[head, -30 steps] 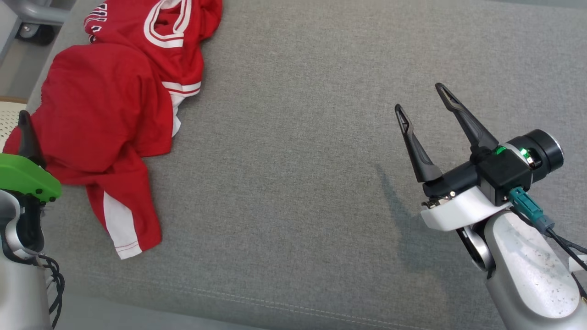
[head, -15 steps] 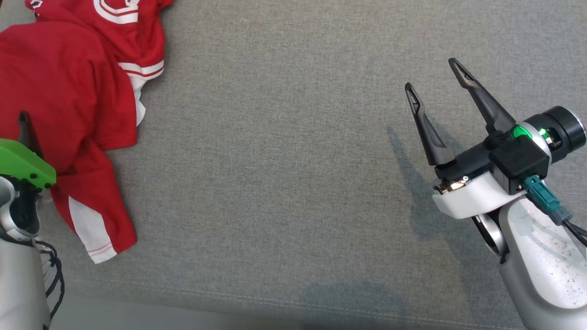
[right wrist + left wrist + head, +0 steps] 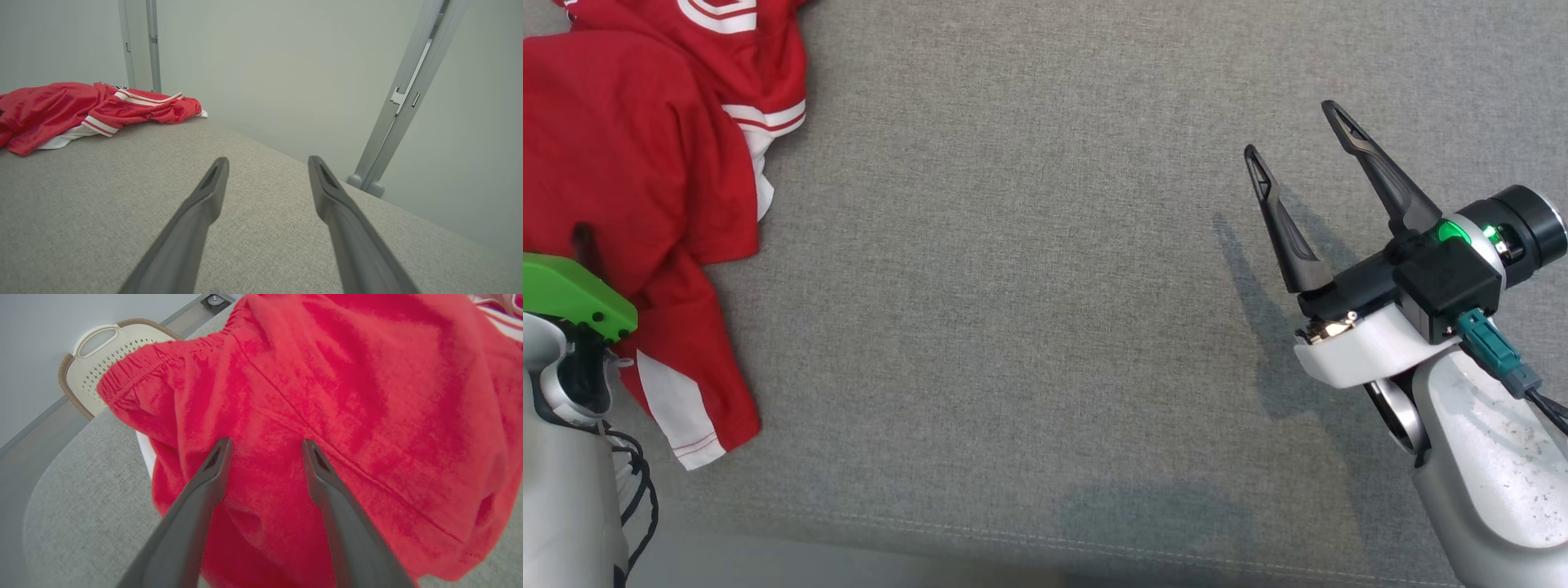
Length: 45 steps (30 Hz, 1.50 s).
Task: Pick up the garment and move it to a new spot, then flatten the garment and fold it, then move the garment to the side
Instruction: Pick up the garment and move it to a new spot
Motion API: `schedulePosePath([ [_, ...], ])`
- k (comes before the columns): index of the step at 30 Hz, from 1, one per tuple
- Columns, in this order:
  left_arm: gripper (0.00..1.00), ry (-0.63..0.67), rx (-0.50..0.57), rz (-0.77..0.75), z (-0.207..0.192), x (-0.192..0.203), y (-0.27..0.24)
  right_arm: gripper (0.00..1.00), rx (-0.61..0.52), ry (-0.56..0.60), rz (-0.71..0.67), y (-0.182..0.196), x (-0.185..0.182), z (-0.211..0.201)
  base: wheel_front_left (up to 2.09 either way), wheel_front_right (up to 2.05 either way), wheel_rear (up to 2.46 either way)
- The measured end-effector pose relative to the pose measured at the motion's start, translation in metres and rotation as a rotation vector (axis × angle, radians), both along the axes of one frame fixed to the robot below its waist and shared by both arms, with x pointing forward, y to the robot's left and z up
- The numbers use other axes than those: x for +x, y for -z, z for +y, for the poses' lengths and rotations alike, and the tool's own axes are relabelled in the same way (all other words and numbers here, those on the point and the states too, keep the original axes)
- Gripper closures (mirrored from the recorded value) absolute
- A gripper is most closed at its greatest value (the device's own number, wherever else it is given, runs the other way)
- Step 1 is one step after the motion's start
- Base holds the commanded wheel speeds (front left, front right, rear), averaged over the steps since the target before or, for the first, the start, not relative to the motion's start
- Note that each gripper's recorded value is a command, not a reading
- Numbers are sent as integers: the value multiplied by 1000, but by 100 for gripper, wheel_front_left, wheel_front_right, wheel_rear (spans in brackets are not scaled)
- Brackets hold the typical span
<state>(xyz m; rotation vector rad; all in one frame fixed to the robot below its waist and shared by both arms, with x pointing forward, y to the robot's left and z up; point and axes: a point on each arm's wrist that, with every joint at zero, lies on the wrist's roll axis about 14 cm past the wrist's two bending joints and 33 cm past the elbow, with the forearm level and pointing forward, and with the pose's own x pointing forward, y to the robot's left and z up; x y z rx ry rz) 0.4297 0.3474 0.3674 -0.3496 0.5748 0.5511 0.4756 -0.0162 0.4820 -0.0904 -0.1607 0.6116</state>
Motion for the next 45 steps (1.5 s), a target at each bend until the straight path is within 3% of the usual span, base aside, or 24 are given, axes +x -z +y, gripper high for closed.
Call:
schedulePosePath([
  [1, 100, 0, 0, 0, 0, 0, 0, 0, 0, 0, 0, 0, 0, 0, 0, 0, 0],
  [12, 100, -12, 100, -201, 10, 29, -51, 0, -4, 11, -11, -8, -2, -3, 0, 0, 0],
  [22, 100, 63, 191, -355, 8, 45, -104, 0, 16, 26, -31, -25, -4, -4, 0, 0, 0],
  [24, 49, 75, 194, -393, 4, 46, -113, 0, 23, 25, -42, -29, -5, -3, 0, 0, 0],
  [25, 9, 88, 191, -408, 0, 47, -116, 0, 25, 25, -45, -31, -6, -3, 0, 0, 0],
  [26, 0, 105, 184, -421, -7, 49, -118, 0, 29, 32, -49, -33, -6, -4, 0, 0, 0],
  [37, 0, 208, 177, -578, -44, 45, -146, 0, 54, 49, -84, -56, -13, -1, 0, 0, 0],
  [45, 0, 337, 161, -662, -100, 27, -149, 0, 90, 188, -60, -60, -23, -30, 0, 0, 0],
])
